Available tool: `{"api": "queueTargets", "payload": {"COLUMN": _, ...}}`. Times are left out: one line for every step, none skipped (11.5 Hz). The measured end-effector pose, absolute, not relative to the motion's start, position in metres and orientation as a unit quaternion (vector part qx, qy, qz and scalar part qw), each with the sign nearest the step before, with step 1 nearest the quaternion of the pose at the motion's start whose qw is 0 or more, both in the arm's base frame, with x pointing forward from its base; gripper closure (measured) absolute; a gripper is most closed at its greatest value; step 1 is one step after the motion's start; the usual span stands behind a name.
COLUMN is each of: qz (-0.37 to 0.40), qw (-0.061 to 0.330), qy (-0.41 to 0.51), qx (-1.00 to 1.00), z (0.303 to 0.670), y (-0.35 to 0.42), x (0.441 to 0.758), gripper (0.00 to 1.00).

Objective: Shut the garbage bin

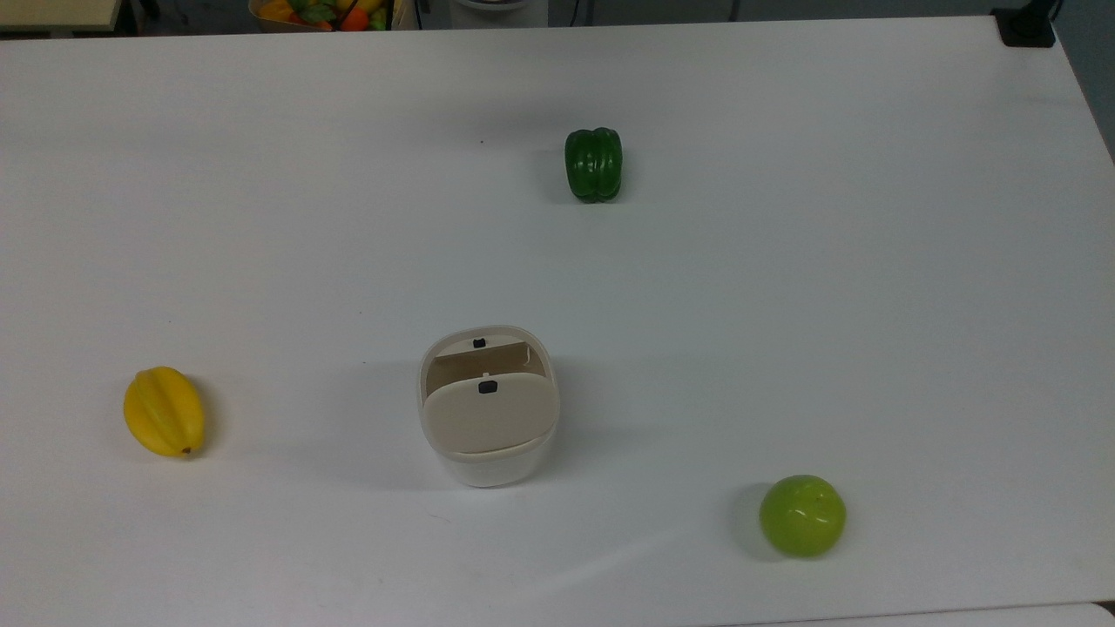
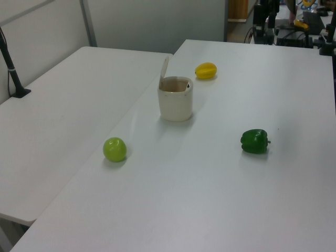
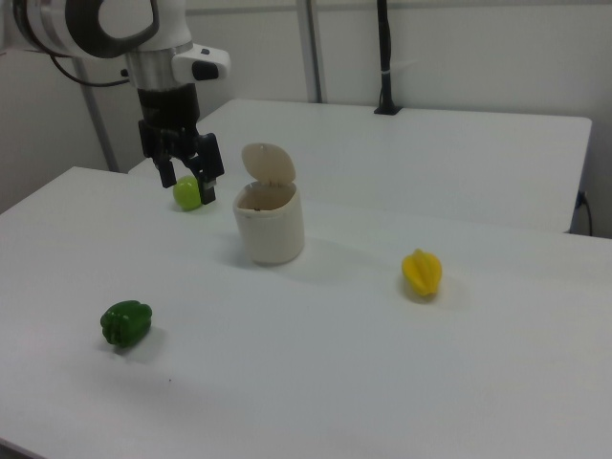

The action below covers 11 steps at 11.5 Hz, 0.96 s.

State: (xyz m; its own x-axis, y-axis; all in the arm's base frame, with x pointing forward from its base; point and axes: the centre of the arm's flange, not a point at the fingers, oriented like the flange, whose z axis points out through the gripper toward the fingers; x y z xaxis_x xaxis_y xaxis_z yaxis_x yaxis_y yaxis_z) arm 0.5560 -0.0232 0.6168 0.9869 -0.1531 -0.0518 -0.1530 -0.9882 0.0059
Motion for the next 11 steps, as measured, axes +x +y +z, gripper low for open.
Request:
{"api": "queueTargets", "payload": {"qz": -0.028, "qw": 0.001, "qy": -0.076, "qx": 0.997, "z": 0.615, "y": -0.022, "x": 0.556, "gripper": 0.00}}
{"api": "queueTargets", "payload": {"qz": -0.030, "qw": 0.001, "qy": -0.074, "qx": 0.997, "z": 0.613, "y": -0.020, "x": 0.557, "gripper": 0.00}}
{"api": "queueTargets", "payload": {"qz": -0.033, "qw": 0.001, "qy": -0.072, "qx": 0.997, "z": 0.610, "y": -0.017, "x": 0.558, "gripper": 0.00}}
{"api": "queueTargets", "payload": {"qz": -0.034, "qw": 0.001, "qy": -0.071, "qx": 0.997, "z": 0.609, "y": -0.015, "x": 0.559, "gripper": 0.00}}
{"api": "queueTargets", "payload": {"qz": -0.034, "qw": 0.002, "qy": -0.072, "qx": 0.997, "z": 0.608, "y": -0.015, "x": 0.559, "gripper": 0.03}}
{"api": "queueTargets", "payload": {"qz": -0.039, "qw": 0.002, "qy": -0.073, "qx": 0.997, "z": 0.607, "y": -0.015, "x": 0.558, "gripper": 0.04}}
{"api": "queueTargets", "payload": {"qz": -0.052, "qw": 0.002, "qy": -0.073, "qx": 0.996, "z": 0.605, "y": -0.015, "x": 0.555, "gripper": 0.14}}
{"api": "queueTargets", "payload": {"qz": -0.062, "qw": 0.003, "qy": -0.073, "qx": 0.995, "z": 0.604, "y": -0.015, "x": 0.552, "gripper": 0.26}}
{"api": "queueTargets", "payload": {"qz": -0.071, "qw": 0.003, "qy": -0.073, "qx": 0.995, "z": 0.602, "y": -0.015, "x": 0.550, "gripper": 0.44}}
{"api": "queueTargets", "payload": {"qz": -0.072, "qw": 0.003, "qy": -0.073, "qx": 0.995, "z": 0.602, "y": -0.015, "x": 0.550, "gripper": 0.52}}
{"api": "queueTargets", "payload": {"qz": -0.073, "qw": 0.003, "qy": -0.073, "qx": 0.995, "z": 0.602, "y": -0.015, "x": 0.550, "gripper": 0.66}}
